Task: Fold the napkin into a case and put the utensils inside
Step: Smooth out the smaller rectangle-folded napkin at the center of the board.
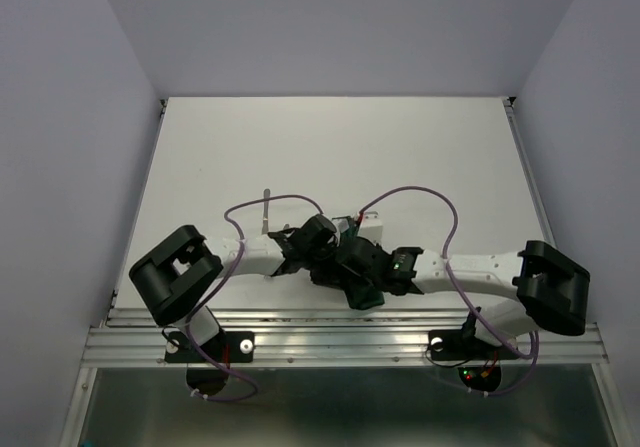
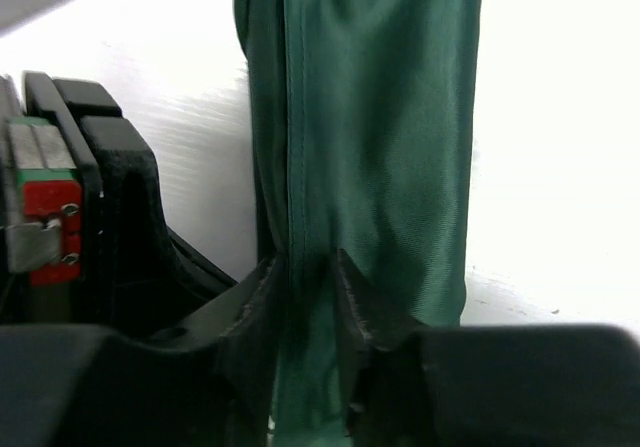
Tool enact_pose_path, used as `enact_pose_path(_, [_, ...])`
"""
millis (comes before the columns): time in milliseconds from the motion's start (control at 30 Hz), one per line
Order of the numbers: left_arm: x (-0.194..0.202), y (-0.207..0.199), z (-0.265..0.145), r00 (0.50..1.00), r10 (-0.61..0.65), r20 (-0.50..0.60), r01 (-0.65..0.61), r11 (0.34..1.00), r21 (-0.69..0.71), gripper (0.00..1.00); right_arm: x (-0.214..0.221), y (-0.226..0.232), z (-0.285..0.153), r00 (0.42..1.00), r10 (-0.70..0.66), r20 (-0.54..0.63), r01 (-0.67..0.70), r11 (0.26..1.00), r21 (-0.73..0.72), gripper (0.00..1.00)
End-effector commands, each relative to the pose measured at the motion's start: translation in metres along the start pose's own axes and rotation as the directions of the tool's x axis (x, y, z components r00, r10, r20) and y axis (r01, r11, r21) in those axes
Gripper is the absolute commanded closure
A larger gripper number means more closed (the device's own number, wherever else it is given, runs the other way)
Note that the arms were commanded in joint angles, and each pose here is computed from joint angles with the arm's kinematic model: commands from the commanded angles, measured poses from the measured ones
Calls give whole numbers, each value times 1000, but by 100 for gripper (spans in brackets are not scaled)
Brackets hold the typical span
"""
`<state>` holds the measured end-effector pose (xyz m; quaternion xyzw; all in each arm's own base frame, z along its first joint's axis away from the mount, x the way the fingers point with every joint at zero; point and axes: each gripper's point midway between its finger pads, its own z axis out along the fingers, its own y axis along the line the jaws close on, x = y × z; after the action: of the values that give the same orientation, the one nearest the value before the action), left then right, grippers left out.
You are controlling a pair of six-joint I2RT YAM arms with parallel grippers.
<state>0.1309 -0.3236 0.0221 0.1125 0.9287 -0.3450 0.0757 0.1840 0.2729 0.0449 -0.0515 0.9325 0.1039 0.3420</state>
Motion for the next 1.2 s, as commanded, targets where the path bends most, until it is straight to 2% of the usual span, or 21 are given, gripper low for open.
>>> enact_pose_path(0, [-11,-15,-19,998,49,41,-49,999,-6,100,-33,6,-16,991,93,93,-88,994,-57,64])
enact_pose_path(200, [-14,-16,-28,997,64,48,-62,997,-34,100,-42,-1,-29,984,138,108,-130,988,-82,56])
enact_pose_path(367, [-21,-9,-37,994,81,67,-73,991,-109,100,-43,-15,-30,978,181,106,-174,982,-74,55])
enact_pose_path(467, [-33,-11,-50,988,98,116,-83,988,-130,100,-37,-26,-29,972,216,92,-210,976,-64,67])
enact_pose_path(500, [-61,-26,-71,970,107,216,-90,992,-90,100,-23,-38,-25,967,246,57,-244,969,-51,87])
enact_pose_path(600, [-75,-32,-74,963,109,245,-92,993,-80,100,-14,-40,-23,968,249,30,-248,968,-47,89])
enact_pose_path(633, [-74,-25,-67,969,100,226,-77,991,-110,93,-8,-41,-20,969,248,12,-248,968,-37,89])
enact_pose_path(667, [-78,-25,-65,969,98,228,-73,990,-119,93,-5,-42,-19,969,247,4,-247,969,-31,89])
enact_pose_path(700, [-78,-20,-60,974,89,207,-60,988,-144,81,-2,-43,-18,969,246,-3,-246,969,-26,88])
enact_pose_path(833, [-69,-7,-51,981,52,189,-21,986,-163,50,6,-47,-16,967,254,-19,-254,967,-13,81])
enact_pose_path(867, [-66,-7,-50,982,45,182,-18,988,-151,45,7,-47,-16,967,255,-22,-256,967,-14,81])
enact_pose_path(900, [-63,-5,-47,983,39,180,-13,990,-142,33,8,-48,-16,967,253,-23,-253,967,-12,80])
enact_pose_path(1000, [-57,-9,-41,986,19,166,-4,996,-93,23,11,-48,-13,971,235,-37,-235,972,-1,79])
enact_pose_path(1167, [-52,-4,-27,991,3,135,10,995,-96,24,18,-46,-6,974,216,-65,-215,976,11,80])
